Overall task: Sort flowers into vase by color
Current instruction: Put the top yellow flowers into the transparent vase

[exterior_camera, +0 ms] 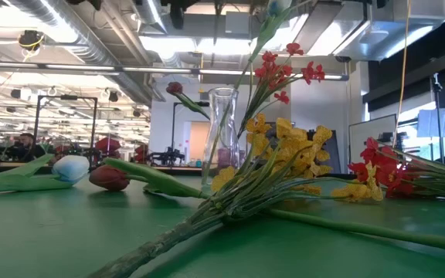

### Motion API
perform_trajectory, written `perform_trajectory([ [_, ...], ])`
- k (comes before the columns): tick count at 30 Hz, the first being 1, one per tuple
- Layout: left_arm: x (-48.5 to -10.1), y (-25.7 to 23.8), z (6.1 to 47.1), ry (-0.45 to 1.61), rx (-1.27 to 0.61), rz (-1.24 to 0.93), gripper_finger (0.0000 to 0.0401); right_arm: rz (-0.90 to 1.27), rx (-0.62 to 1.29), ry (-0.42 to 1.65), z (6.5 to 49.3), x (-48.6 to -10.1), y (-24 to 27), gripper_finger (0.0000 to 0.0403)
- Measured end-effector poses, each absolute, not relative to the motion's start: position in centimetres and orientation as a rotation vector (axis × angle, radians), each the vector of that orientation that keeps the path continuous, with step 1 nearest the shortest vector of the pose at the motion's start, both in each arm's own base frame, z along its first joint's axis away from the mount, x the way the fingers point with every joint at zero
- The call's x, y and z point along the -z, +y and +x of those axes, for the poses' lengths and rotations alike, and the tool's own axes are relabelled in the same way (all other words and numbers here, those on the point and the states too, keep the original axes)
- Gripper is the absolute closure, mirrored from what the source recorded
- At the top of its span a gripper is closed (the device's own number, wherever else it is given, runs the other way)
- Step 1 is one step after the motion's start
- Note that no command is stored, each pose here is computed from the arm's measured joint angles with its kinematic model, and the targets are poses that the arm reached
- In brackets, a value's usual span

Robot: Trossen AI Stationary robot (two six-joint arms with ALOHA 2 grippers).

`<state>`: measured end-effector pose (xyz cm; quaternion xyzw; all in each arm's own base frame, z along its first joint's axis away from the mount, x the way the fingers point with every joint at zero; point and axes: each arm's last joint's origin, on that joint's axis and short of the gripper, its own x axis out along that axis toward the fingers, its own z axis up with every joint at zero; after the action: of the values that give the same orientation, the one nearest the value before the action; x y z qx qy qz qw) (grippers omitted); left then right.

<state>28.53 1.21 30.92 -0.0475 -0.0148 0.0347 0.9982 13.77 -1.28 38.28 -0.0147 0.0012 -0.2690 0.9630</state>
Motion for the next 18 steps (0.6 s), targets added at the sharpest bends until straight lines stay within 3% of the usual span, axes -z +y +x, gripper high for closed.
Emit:
perform_trajectory([
  [7,-29.0,0.5,29.5,-0.031,-0.113,-0.041,0.039,-0.033,0.545,0.015,13.8,-38.2,-1.3,0.0127],
  [12,-26.9,0.4,28.3,-0.16,-0.123,-0.032,0.0393,-0.014,0.545,0.028,13.8,-38.0,-1.3,0.0127],
  [18,-24.3,0.7,27.0,-0.136,-0.182,-0.086,0.0393,-0.014,0.545,0.043,13.8,-37.8,-1.3,0.0127],
])
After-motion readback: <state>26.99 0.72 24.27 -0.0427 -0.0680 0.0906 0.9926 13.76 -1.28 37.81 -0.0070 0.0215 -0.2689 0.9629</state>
